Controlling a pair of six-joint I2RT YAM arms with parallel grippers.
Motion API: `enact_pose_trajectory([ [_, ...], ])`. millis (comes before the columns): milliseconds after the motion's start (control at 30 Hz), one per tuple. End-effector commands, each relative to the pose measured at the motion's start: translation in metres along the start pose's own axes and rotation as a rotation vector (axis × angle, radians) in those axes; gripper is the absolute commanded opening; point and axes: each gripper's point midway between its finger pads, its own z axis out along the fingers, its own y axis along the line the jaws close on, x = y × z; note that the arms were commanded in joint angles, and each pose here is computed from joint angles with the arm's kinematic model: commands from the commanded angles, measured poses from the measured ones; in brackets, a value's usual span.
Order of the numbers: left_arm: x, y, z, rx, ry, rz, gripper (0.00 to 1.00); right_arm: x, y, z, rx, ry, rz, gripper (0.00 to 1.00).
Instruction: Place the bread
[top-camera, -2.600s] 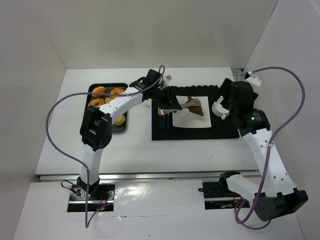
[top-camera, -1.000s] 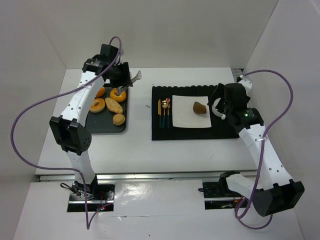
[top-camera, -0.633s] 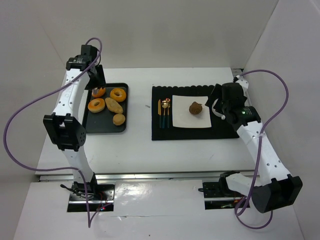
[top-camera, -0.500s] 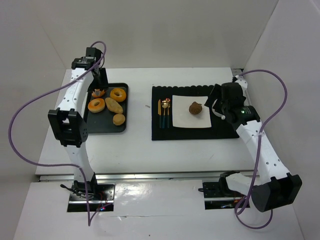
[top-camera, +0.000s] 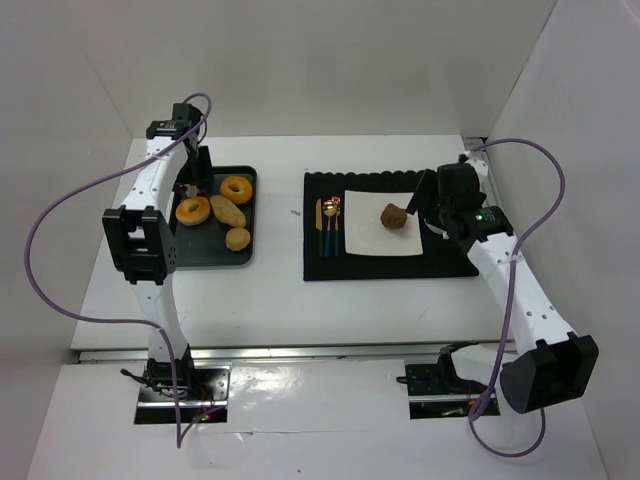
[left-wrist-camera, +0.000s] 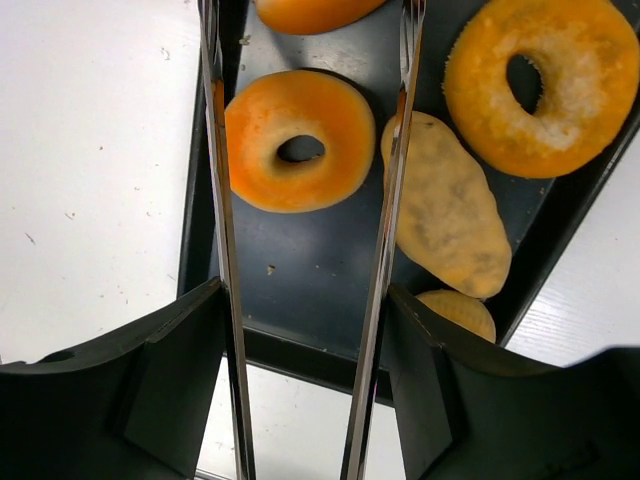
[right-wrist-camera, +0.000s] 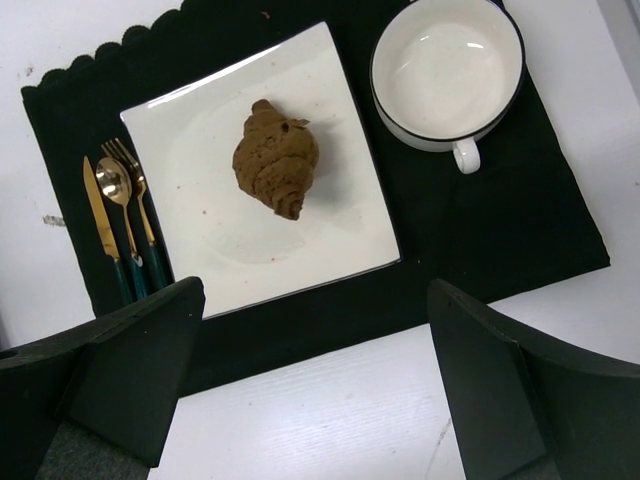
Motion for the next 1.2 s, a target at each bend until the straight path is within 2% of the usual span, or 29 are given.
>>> enact_pose_trajectory([
  [0,-0.012,0.005,0.002,0.005,-0.024,-0.008,0.73,-0.025,0.013,-0.003,-0.046,-0.073,0.036,1.00],
  [100,-0.013,0.002,0.004,0.019,-0.019,-0.008,0.73,-0.023,0.013,-0.001,-0.041,-0.066,0.033,1.00],
  [233,-0.008,-0.006,0.011,0.050,0.006,-0.003,0.67,-0.023,0.014,0.002,-0.041,-0.066,0.033,1.00],
  [333,-0.011,-0.002,0.007,0.057,-0.003,-0.014,0.57,-0.025,0.015,0.003,-0.041,-0.066,0.033,1.00],
  [367,-0.011,-0.003,0.007,0.057,-0.002,-0.025,0.50,-0.025,0.015,0.003,-0.041,-0.066,0.033,1.00],
  [500,-0.018,0.000,-0.012,0.067,-0.044,-0.044,0.42,-0.022,0.017,0.006,-0.045,-0.053,0.030,1.00],
  [700,-0.030,0.014,-0.071,0.061,-0.175,-0.129,0.38,-0.022,0.018,0.006,-0.052,-0.049,0.030,1.00],
  [767,-0.028,0.010,-0.096,0.085,-0.212,-0.143,0.33,-0.023,0.016,0.006,-0.043,-0.054,0.030,1.00],
  [933,-0.012,-0.033,-0.135,0.196,-0.256,-0.028,0.33,-0.030,0.020,0.002,-0.053,-0.070,0.036,1.00],
  [1000,0.006,-0.076,-0.144,0.303,-0.234,0.069,0.33,-0.031,0.018,0.003,-0.045,-0.075,0.036,1.00],
  [1067,0.023,-0.128,-0.169,0.479,-0.252,0.162,0.33,-0.034,0.018,0.003,-0.041,-0.088,0.039,1.00],
  [1167,0.057,-0.179,-0.176,0.654,-0.181,0.229,0.34,-0.034,0.017,0.000,-0.042,-0.089,0.049,1.00],
])
